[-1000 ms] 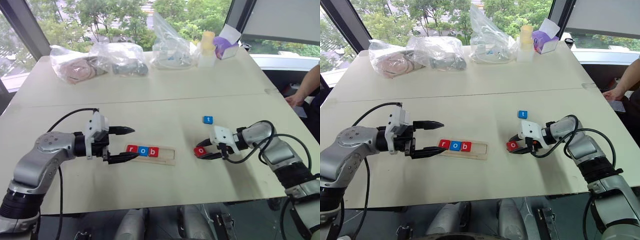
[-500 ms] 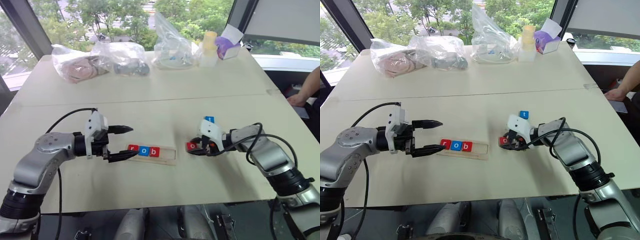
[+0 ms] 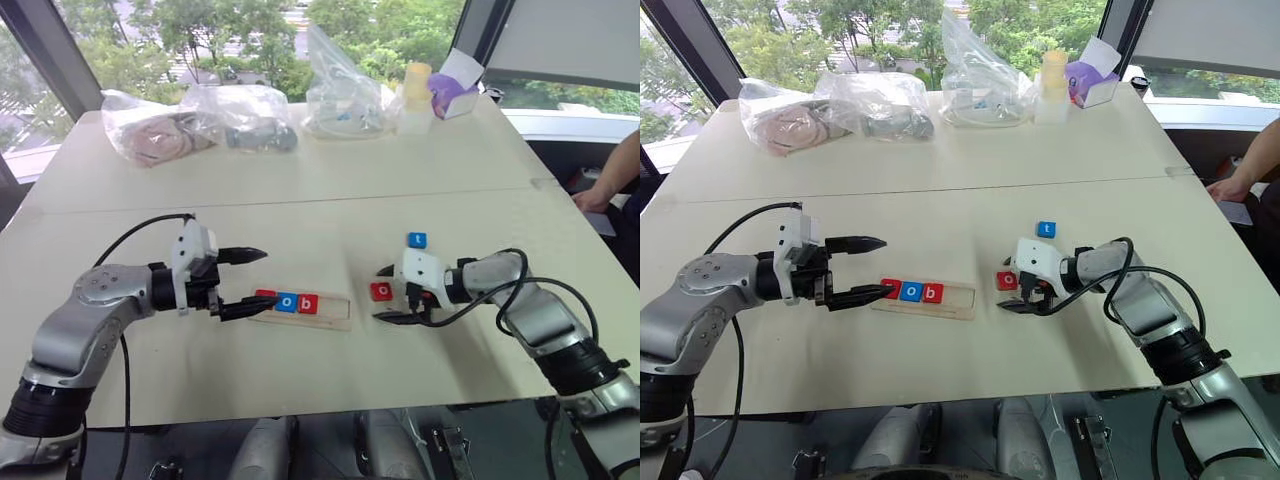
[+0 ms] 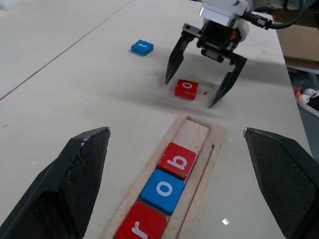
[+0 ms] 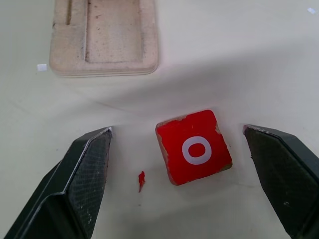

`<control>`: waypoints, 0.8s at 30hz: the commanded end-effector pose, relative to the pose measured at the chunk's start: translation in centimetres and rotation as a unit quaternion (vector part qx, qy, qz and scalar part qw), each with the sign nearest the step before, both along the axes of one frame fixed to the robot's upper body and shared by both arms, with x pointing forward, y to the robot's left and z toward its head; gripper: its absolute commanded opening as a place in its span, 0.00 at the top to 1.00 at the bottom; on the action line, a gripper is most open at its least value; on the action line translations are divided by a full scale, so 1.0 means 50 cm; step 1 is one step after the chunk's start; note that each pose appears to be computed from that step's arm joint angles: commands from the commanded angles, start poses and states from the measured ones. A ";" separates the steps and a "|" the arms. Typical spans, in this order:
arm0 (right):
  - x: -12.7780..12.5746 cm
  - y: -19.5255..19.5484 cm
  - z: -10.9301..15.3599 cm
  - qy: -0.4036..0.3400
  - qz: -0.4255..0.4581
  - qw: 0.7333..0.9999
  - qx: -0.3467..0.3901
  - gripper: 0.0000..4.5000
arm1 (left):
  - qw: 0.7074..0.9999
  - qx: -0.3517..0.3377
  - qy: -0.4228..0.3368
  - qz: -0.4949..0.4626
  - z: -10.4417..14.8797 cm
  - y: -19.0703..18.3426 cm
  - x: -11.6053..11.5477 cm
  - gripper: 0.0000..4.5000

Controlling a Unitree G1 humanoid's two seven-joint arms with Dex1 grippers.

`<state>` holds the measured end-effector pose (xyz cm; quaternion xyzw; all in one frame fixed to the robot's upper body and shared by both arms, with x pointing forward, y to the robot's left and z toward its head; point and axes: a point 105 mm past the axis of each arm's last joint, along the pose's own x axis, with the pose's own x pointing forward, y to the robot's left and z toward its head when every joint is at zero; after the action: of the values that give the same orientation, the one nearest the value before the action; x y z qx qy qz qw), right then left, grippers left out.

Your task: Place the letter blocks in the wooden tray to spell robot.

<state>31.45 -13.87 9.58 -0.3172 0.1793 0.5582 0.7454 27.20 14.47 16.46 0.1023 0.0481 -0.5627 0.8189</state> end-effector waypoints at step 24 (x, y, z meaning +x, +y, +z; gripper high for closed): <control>-0.017 0.060 0.085 0.066 -0.042 0.995 0.067 0.74 | 1.000 0.004 -0.025 -0.004 0.022 0.001 0.002 0.00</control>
<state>31.32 -12.51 11.22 -0.2398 0.2398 0.5463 0.7659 27.50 14.53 16.69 0.1083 0.0455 -0.5595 0.8205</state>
